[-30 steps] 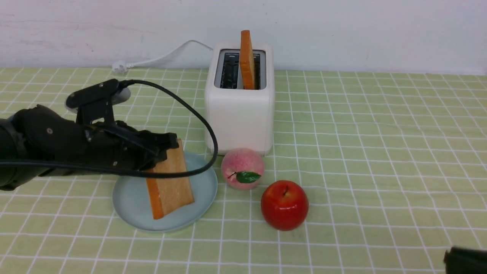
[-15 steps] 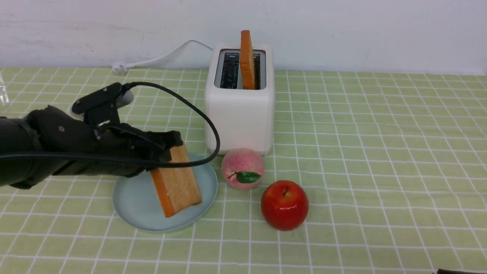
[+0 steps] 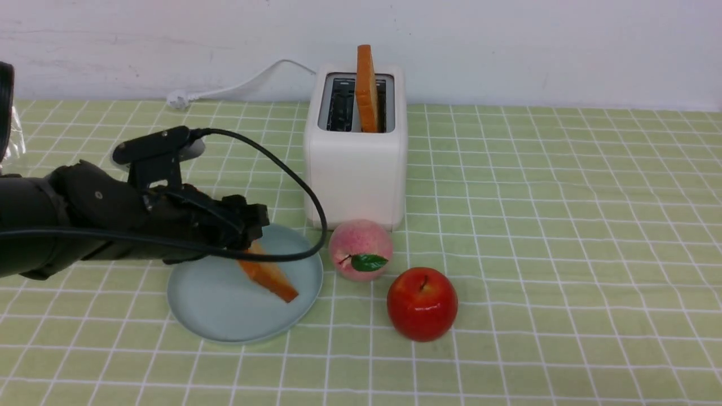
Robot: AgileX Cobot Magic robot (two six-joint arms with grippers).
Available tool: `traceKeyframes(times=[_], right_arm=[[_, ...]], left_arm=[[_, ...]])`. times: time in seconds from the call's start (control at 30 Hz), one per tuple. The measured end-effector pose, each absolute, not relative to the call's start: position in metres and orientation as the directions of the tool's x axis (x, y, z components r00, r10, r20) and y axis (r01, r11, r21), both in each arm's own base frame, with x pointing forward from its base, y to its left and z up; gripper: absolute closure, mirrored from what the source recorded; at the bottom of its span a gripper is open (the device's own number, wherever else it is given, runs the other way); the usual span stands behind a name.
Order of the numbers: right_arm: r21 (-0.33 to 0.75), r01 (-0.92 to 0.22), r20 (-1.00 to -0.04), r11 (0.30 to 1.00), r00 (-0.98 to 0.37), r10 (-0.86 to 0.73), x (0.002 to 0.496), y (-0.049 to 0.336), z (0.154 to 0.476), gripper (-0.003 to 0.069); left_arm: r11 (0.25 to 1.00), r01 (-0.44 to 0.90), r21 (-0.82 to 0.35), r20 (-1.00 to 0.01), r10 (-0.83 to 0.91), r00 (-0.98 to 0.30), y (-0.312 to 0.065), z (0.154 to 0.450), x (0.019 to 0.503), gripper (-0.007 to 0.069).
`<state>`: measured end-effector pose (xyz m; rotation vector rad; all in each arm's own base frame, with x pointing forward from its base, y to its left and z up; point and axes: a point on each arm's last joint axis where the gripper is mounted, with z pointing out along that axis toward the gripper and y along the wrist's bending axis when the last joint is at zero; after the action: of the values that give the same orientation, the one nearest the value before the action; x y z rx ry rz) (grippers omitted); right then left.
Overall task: Take toasted bread from bread machine on green coffee tablecloth place on plate.
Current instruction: 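Place the slice of bread on the plate with the left gripper, then grasp the toast slice in the toaster and pull it up out of the slot with the right gripper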
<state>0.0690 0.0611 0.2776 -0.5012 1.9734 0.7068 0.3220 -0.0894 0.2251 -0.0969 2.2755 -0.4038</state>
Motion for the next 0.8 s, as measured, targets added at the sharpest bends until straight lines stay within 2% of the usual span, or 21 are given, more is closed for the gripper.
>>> traceKeyframes(times=[0.17,0.4,0.57,0.6,0.63,0.8], right_arm=[[0.276,-0.604,-0.882,0.748,-0.468,-0.052,0.069,0.061,0.278,0.0609],[0.276,-0.603,-0.882,0.748,-0.468,-0.052,0.069,0.061,0.278,0.0608],[0.276,-0.602,-0.883,0.75,-0.466,-0.049,0.069,0.061,0.278,0.0608],[0.275,-0.601,-0.884,0.75,-0.465,-0.048,0.069,0.061,0.278,0.0608],[0.276,-0.597,-0.886,0.754,-0.461,-0.041,0.07,0.061,0.279,0.0608],[0.288,-0.585,-0.892,0.758,-0.452,-0.01,0.076,0.061,0.29,0.0608]], left_arm=[[0.955,0.095,-0.283,-0.74,-0.154,-0.655,-0.088,0.231,0.32,0.0119],[0.952,0.131,-0.275,-0.76,-0.132,-0.636,-0.088,0.247,0.311,0.0141],[0.953,0.218,-0.21,-0.819,-0.05,-0.572,-0.084,0.281,0.291,0.0286],[0.953,0.221,-0.207,-0.822,-0.048,-0.567,-0.084,0.282,0.291,0.0294],[0.949,0.248,-0.193,-0.833,-0.025,-0.552,-0.083,0.294,0.281,0.0376],[0.93,0.312,-0.195,-0.851,-0.002,-0.526,-0.079,0.326,0.246,0.0619]])
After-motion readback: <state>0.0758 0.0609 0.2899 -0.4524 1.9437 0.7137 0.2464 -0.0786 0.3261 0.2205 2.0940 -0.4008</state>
